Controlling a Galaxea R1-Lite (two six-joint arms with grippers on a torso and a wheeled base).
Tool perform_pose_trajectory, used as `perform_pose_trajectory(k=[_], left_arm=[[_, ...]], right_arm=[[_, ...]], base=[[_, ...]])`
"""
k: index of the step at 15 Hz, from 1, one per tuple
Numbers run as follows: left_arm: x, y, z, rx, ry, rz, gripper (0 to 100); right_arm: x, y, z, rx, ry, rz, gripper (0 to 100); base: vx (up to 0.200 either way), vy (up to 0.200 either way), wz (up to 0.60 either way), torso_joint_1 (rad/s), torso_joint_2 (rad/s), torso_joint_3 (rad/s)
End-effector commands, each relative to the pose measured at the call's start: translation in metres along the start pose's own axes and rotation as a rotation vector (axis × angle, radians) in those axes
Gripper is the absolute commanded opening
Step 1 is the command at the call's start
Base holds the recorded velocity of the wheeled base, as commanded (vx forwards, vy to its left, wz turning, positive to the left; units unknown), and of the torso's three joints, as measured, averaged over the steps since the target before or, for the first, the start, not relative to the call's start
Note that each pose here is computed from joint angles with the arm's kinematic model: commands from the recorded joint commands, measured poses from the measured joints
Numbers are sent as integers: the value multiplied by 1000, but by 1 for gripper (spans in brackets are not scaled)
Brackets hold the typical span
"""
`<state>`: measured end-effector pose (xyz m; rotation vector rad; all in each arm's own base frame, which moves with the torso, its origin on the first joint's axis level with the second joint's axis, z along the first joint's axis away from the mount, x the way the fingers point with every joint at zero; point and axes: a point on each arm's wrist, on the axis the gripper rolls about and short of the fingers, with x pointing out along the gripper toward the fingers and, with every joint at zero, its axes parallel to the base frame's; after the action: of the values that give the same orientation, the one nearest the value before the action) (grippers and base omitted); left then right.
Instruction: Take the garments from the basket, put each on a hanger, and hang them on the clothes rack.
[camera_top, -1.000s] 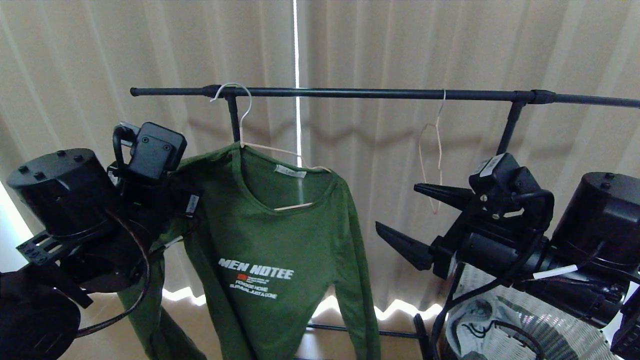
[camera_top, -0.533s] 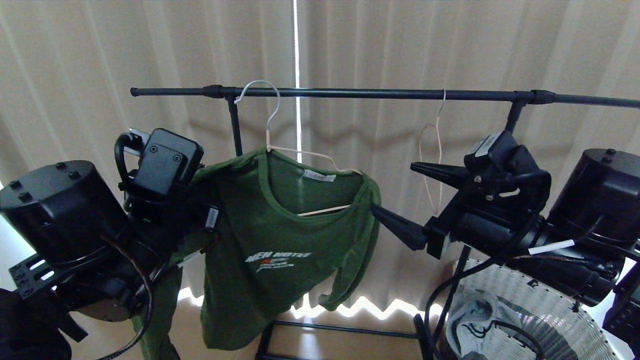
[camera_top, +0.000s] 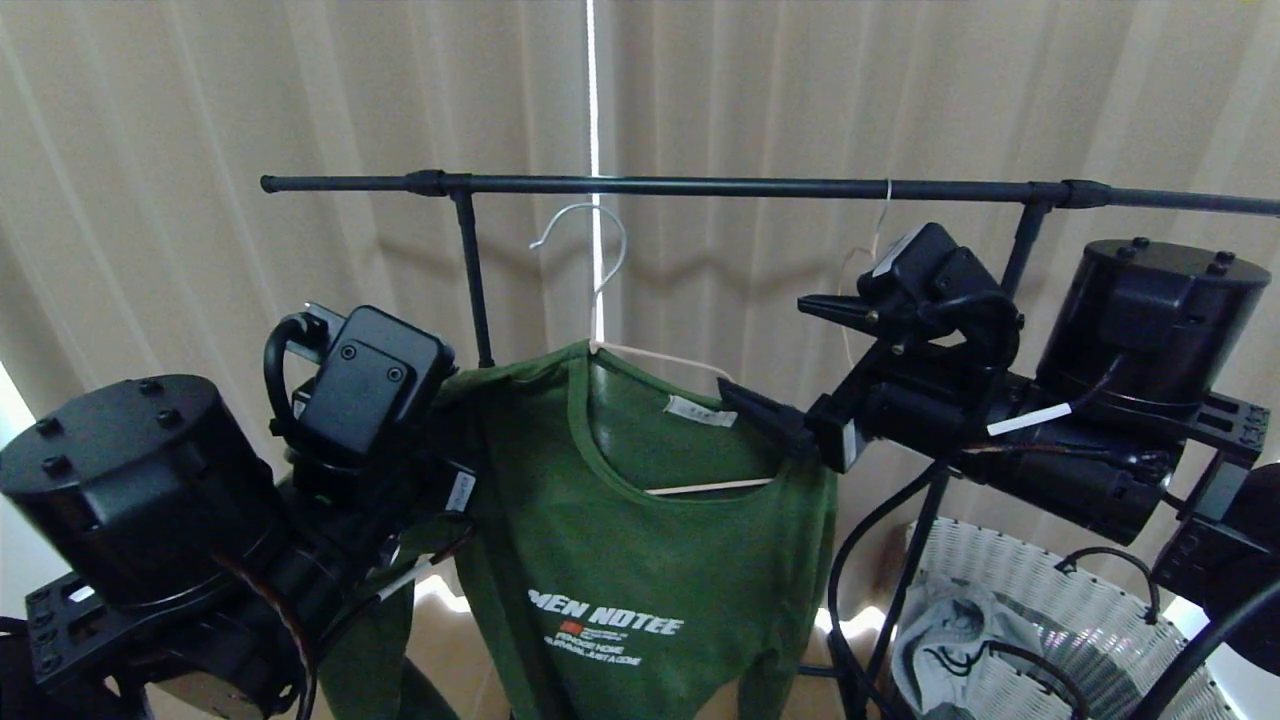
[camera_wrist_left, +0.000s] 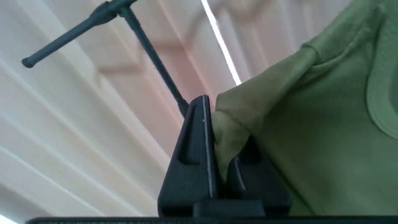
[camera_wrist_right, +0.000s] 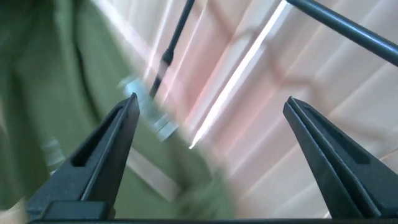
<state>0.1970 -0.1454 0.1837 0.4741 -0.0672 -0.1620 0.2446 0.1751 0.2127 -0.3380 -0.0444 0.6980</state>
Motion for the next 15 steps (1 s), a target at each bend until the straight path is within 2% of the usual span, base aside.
perform_pose_trajectory(k=[1,5,13,14,15], left_arm=[[-4,-3,3,-3,-13,-17,0],[-6,-7,5,-4,-22,-35,0],[-9,-13,11,-12,-53,-67,0],[-9,-13,11,-12,-53,-69,0],[-9,-13,11,-12,-53,-69,0]], right_arm=[[10,3,-5,-11,19,0,100],[17,10,-12,-39,57,-13,100],[18,14,-10,-55,52,2,100],[19,15,-12,-54,56,4,0],[20,15,-13,-54,59,5,0]], base=[[0,0,0,0,0,0],[0,0,0,0,0,0],[0,0,0,0,0,0],[0,0,0,0,0,0],[0,0,0,0,0,0]])
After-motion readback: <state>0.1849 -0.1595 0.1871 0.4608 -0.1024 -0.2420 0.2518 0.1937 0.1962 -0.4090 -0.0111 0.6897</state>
